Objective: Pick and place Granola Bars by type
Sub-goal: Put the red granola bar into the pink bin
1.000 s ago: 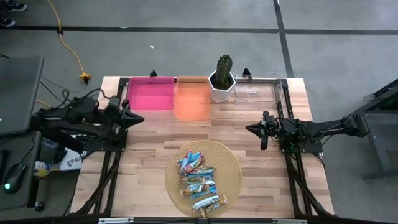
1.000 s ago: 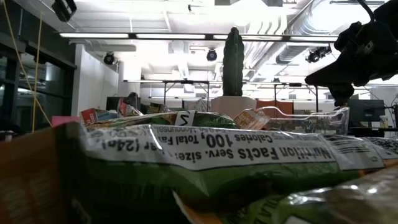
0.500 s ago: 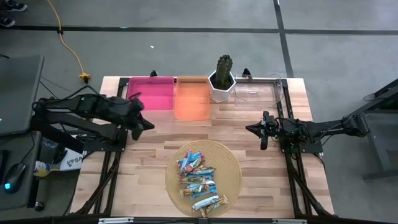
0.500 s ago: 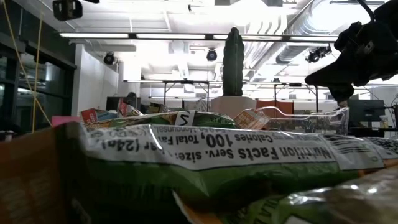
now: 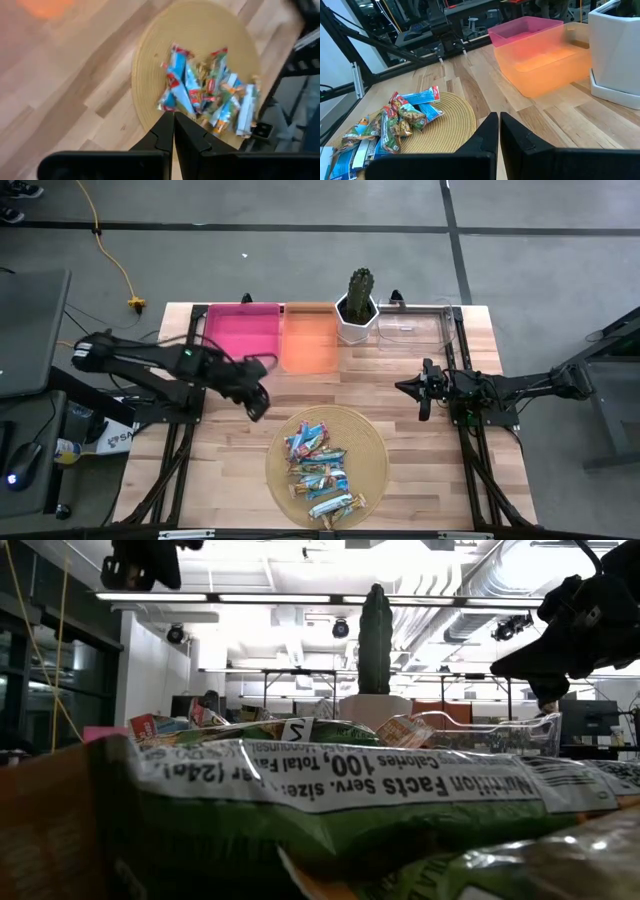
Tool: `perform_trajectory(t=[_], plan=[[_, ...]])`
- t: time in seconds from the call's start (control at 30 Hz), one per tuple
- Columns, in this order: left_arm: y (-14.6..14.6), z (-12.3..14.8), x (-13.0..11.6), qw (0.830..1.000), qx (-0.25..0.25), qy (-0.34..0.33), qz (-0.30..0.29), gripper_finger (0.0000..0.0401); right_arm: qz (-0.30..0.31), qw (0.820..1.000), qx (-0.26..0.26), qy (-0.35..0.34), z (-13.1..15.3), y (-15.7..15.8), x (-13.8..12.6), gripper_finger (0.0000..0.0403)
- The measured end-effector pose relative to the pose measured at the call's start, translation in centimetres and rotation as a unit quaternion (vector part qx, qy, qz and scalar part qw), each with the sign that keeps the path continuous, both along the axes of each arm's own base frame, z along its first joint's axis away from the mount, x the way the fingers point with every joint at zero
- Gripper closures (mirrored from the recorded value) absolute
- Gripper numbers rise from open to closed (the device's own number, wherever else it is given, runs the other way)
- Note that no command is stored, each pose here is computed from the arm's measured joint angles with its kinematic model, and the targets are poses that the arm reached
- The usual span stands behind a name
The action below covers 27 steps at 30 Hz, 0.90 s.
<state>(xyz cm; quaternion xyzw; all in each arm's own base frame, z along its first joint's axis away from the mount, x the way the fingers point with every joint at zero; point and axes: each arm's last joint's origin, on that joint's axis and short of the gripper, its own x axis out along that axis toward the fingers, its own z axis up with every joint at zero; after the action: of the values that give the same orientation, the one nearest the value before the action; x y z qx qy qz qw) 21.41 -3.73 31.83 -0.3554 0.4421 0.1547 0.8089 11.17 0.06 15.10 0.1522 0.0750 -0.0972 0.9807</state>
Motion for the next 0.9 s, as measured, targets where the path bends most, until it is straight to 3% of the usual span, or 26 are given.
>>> perform_trajectory(t=[0.13,0.3,0.47,0.9], plan=[[-2.0,-2.0,1.8,0.999,0.017,0.033,0.018,0.0389,0.0,1.0,-0.001,0.0,0.0,0.0,0.0,0.0402],[-4.1,-3.2,3.4,0.999,0.013,0.021,0.042,0.0389,0.0,1.0,-0.001,0.0,0.0,0.0,0.0,0.0402],[-5.8,-3.6,4.4,1.0,0.007,-0.01,0.023,0.0389,0.0,1.0,-0.001,0.001,0.0,0.0,0.0,0.0402],[-6.9,-6.7,6.7,0.998,0.058,0.014,-0.015,0.0389,0.0,1.0,0.0,0.0,0.0,0.0,0.0,0.0402]])
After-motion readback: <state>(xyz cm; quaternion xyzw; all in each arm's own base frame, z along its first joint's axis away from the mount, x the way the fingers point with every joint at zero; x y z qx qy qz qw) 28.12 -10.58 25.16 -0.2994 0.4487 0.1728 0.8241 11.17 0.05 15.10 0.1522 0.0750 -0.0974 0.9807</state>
